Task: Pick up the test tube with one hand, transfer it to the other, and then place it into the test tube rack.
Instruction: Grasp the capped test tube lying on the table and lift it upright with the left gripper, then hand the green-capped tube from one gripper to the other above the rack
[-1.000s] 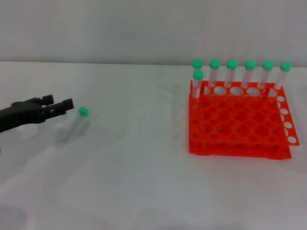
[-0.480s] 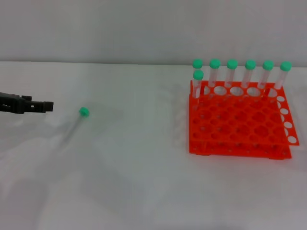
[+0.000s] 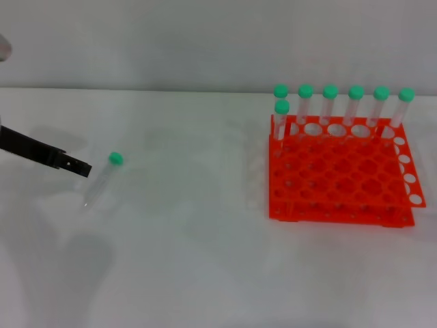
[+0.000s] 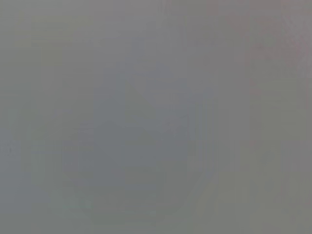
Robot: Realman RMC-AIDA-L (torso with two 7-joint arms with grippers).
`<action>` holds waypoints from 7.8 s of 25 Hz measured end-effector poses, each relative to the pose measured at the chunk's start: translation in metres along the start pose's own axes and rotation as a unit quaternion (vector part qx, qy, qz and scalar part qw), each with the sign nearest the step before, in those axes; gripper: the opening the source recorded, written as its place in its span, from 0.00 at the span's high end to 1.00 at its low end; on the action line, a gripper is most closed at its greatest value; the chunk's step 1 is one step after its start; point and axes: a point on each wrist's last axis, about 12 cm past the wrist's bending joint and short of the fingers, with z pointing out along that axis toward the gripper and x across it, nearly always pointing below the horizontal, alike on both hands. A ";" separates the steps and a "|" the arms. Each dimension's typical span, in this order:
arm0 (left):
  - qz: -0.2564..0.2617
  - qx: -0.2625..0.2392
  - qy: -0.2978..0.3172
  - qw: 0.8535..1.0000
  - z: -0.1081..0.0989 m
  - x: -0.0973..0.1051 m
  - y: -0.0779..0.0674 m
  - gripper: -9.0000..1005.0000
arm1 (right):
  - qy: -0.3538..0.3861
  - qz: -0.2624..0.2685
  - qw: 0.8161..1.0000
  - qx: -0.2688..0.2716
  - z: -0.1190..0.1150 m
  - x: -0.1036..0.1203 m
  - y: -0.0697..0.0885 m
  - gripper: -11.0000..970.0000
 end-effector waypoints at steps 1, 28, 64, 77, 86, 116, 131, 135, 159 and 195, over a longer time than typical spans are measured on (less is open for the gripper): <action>-0.004 -0.002 0.003 1.000 0.001 -0.001 -0.001 0.14 | 0.000 0.000 1.000 0.000 0.000 0.000 0.000 0.11; -0.045 -0.045 0.081 0.995 0.042 -0.017 -0.029 0.14 | -0.008 0.003 1.000 -0.002 0.006 -0.005 0.005 0.11; -0.024 -0.040 0.100 0.994 0.056 -0.017 -0.044 0.61 | -0.013 -0.003 1.000 0.000 0.007 -0.007 0.002 0.11; -0.028 -0.037 0.102 0.994 0.058 -0.016 -0.047 0.68 | -0.013 -0.004 1.000 0.000 0.007 -0.008 0.001 0.11; -0.025 -0.031 0.104 0.994 0.060 -0.015 -0.049 0.78 | -0.013 -0.004 1.000 0.000 0.007 -0.008 0.001 0.11; 0.066 0.055 -0.363 0.928 0.060 -0.062 -0.069 0.79 | -0.012 0.003 1.000 0.000 0.005 -0.006 0.003 0.11; 0.076 0.246 -0.563 0.785 0.026 0.014 -0.086 0.79 | -0.011 -0.005 1.000 0.000 0.004 -0.006 -0.001 0.12; 0.093 0.312 -0.541 0.775 0.023 0.024 -0.098 0.79 | -0.012 -0.006 1.000 -0.003 0.005 -0.006 0.000 0.12; 0.279 0.387 -0.450 0.755 0.063 0.058 -0.171 0.79 | 0.026 0.072 0.957 -0.279 0.016 -0.045 -0.007 0.14; 0.216 0.322 -0.480 0.787 0.082 0.079 -0.174 0.78 | 0.068 0.116 0.726 -0.674 -0.008 -0.112 0.066 0.16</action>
